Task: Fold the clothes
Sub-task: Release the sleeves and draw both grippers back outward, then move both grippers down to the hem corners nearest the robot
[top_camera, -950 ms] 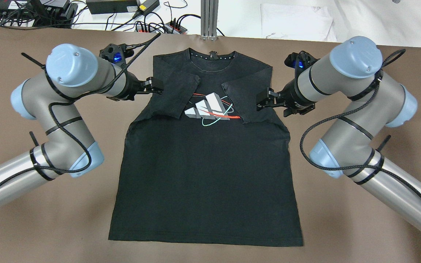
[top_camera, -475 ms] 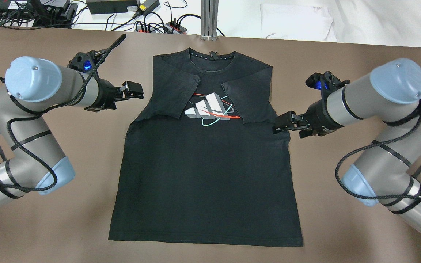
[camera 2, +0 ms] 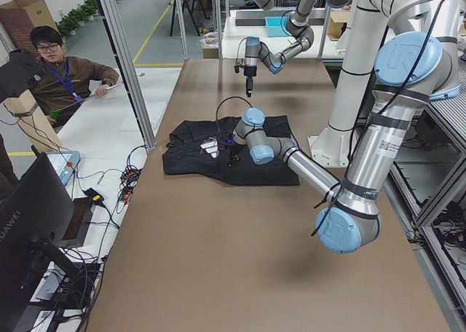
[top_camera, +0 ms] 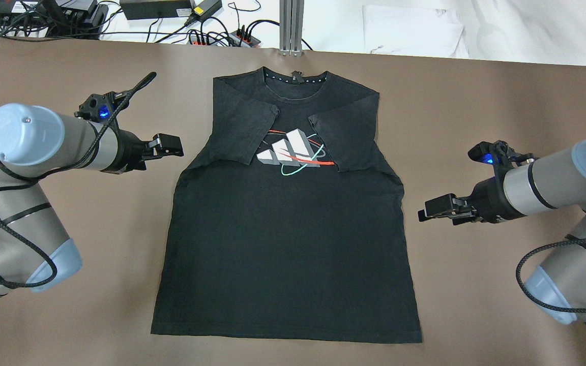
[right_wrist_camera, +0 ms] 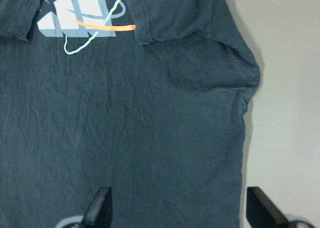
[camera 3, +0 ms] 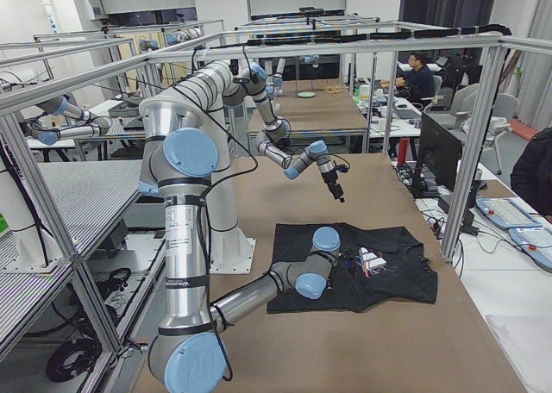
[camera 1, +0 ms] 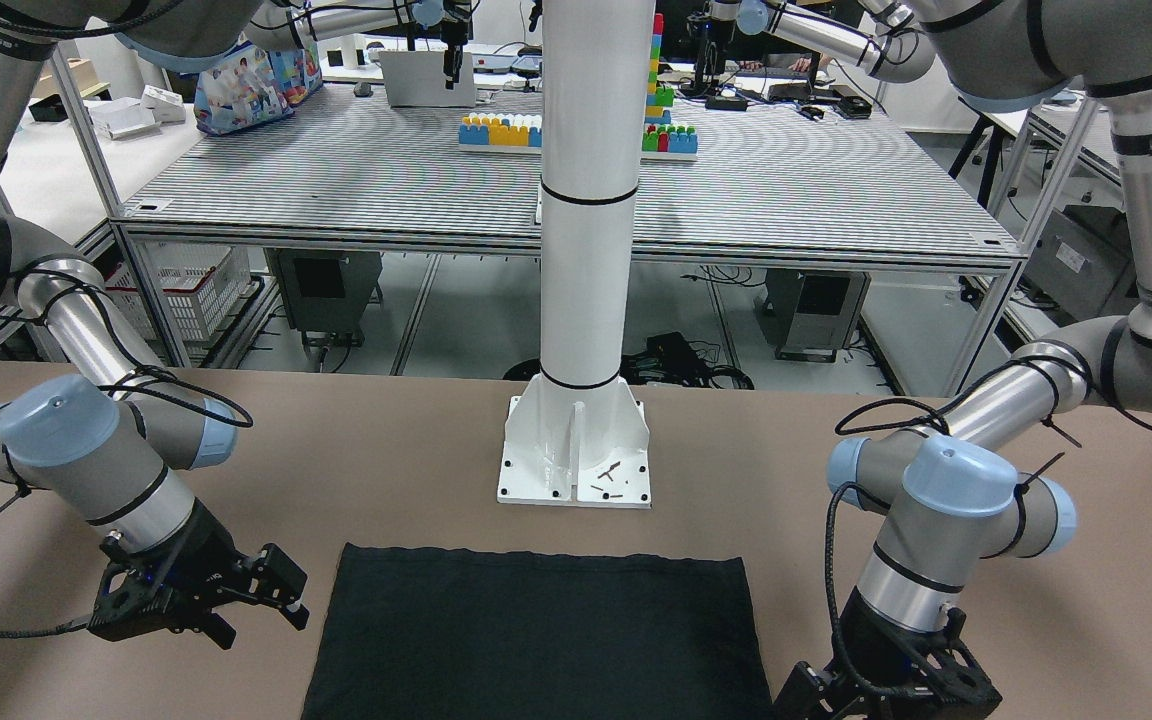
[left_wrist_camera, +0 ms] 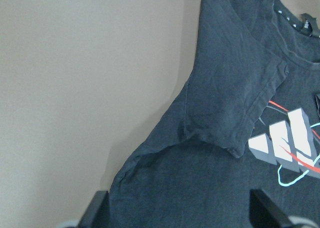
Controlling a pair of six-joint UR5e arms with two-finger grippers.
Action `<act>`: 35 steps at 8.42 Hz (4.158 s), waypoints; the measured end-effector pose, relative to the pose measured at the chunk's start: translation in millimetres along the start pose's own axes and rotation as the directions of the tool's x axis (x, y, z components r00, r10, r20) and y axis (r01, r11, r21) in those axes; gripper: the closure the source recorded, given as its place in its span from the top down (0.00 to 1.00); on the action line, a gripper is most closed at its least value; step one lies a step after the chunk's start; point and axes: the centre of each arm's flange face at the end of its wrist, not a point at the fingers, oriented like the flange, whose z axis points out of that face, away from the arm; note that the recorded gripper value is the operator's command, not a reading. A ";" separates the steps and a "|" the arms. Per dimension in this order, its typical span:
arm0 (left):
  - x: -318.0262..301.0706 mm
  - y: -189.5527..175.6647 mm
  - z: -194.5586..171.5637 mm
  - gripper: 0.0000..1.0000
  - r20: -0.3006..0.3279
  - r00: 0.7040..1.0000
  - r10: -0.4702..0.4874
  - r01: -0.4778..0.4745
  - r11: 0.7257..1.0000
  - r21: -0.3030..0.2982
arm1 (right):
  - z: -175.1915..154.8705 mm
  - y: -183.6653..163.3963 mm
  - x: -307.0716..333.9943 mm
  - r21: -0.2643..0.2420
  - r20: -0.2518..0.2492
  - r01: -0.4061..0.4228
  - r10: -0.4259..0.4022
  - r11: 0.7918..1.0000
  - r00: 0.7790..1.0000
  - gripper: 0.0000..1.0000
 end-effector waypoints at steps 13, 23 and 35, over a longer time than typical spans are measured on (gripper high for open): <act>-101.6 88.3 -23.4 1.00 -0.065 0.994 0.087 -0.092 0.992 -0.087 | 114.6 152.6 32.7 -0.112 0.068 -0.108 0.116 0.988 0.991 0.94; -99.6 88.4 -22.3 1.00 -0.066 0.994 0.087 -0.093 0.992 -0.088 | 145.2 191.6 27.2 -0.174 0.045 -0.082 0.092 0.981 0.995 0.01; -109.8 200.4 -33.6 1.00 -0.136 0.990 0.041 -0.060 0.989 -0.138 | 101.1 196.1 3.5 -0.153 0.160 -0.033 0.057 0.988 0.985 0.00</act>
